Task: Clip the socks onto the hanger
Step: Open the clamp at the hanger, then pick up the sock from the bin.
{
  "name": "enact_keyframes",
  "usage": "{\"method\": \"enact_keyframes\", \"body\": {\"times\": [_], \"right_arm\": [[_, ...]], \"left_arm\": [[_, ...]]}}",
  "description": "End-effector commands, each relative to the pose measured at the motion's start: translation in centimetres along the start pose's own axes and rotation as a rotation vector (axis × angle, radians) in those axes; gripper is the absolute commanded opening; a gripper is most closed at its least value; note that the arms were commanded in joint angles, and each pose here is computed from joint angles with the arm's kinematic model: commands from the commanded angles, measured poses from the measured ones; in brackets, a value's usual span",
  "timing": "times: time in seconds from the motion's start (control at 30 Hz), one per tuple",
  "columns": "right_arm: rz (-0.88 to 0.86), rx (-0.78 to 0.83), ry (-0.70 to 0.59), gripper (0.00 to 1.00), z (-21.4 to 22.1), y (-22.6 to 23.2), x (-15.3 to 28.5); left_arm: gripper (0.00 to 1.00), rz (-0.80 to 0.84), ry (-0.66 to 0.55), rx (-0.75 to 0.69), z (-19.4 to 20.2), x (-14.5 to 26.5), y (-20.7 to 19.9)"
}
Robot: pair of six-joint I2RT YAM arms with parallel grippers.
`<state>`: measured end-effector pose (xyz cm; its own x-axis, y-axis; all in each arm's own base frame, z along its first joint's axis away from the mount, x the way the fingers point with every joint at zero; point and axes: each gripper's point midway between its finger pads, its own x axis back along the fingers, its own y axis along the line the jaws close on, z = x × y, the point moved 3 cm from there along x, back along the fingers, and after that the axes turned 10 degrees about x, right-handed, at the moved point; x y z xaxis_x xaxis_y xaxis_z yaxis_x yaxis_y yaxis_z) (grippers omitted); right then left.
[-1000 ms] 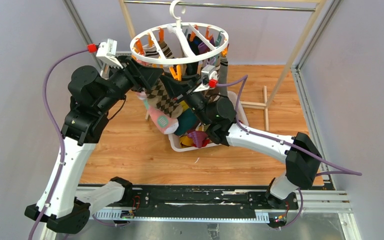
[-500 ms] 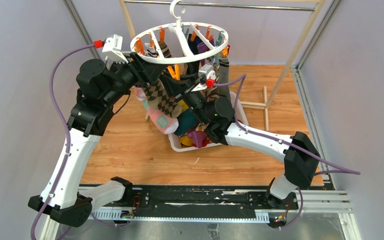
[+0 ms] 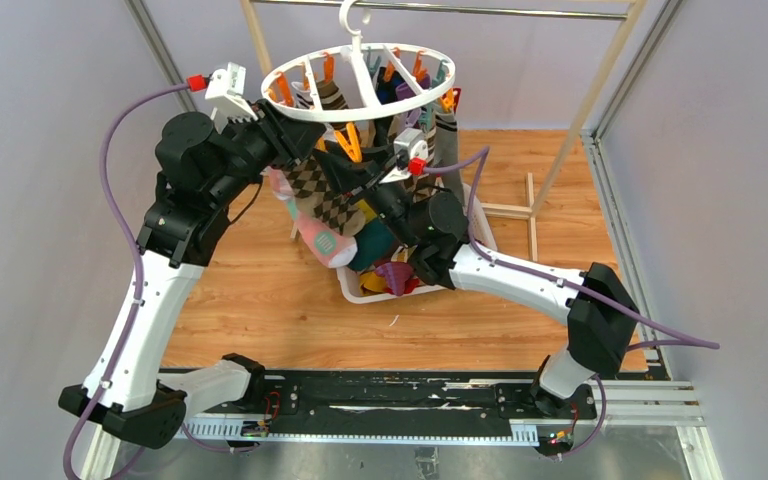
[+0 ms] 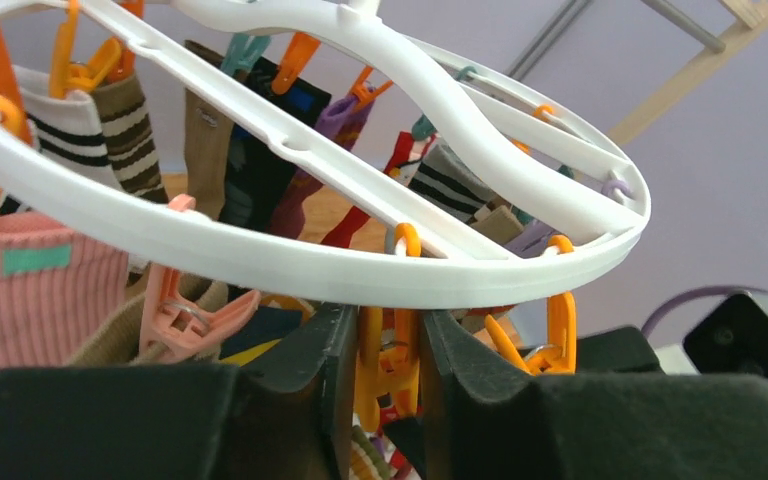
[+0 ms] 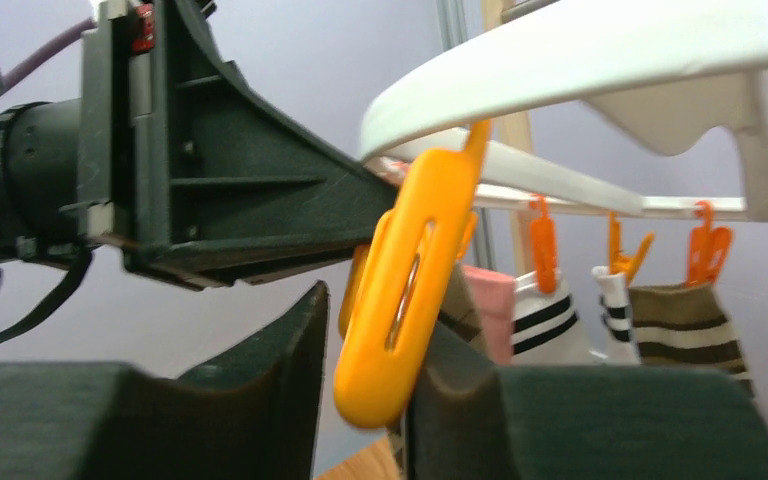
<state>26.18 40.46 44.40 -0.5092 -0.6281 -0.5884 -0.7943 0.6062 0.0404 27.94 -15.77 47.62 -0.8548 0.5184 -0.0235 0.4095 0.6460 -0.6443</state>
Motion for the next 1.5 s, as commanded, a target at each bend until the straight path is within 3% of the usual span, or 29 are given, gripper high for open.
{"method": "enact_keyframes", "body": {"times": [0.0, 0.1, 0.33, 0.73, 0.87, 1.03, 1.47], "right_arm": [[-0.092, 0.03, -0.003, 0.37, -0.3, 1.9, 0.8], [-0.021, 0.049, 0.01, 0.5, -0.6, 0.4, 2.1], [0.028, 0.029, 0.126, 0.55, 0.4, -2.5, 6.4], [0.083, 0.158, 0.654, 0.71, 9.2, -4.9, 19.5], [-0.062, 0.182, 0.72, 0.68, 9.8, -3.5, 22.5], [-0.283, 0.337, 0.849, 0.67, 10.5, -1.4, 23.9], [-0.764, 0.81, 1.081, 0.7, 14.4, 1.3, 22.0]], "left_arm": [[0.2, 0.007, -0.086, -0.031, -2.1, -0.1, -0.6], [0.1, -0.006, -0.098, -0.052, -2.4, 0.5, -0.5], [0.04, -0.033, -0.102, -0.107, -3.1, 1.7, -0.3], [0.03, -0.082, -0.135, -0.272, -5.8, 3.8, -0.3], [0.03, -0.076, -0.073, -0.233, -3.8, 3.4, 0.6], [0.03, -0.059, -0.005, -0.168, -1.7, 2.8, 1.4], [0.03, -0.038, 0.03, -0.142, -0.2, 2.9, 1.7]]}}
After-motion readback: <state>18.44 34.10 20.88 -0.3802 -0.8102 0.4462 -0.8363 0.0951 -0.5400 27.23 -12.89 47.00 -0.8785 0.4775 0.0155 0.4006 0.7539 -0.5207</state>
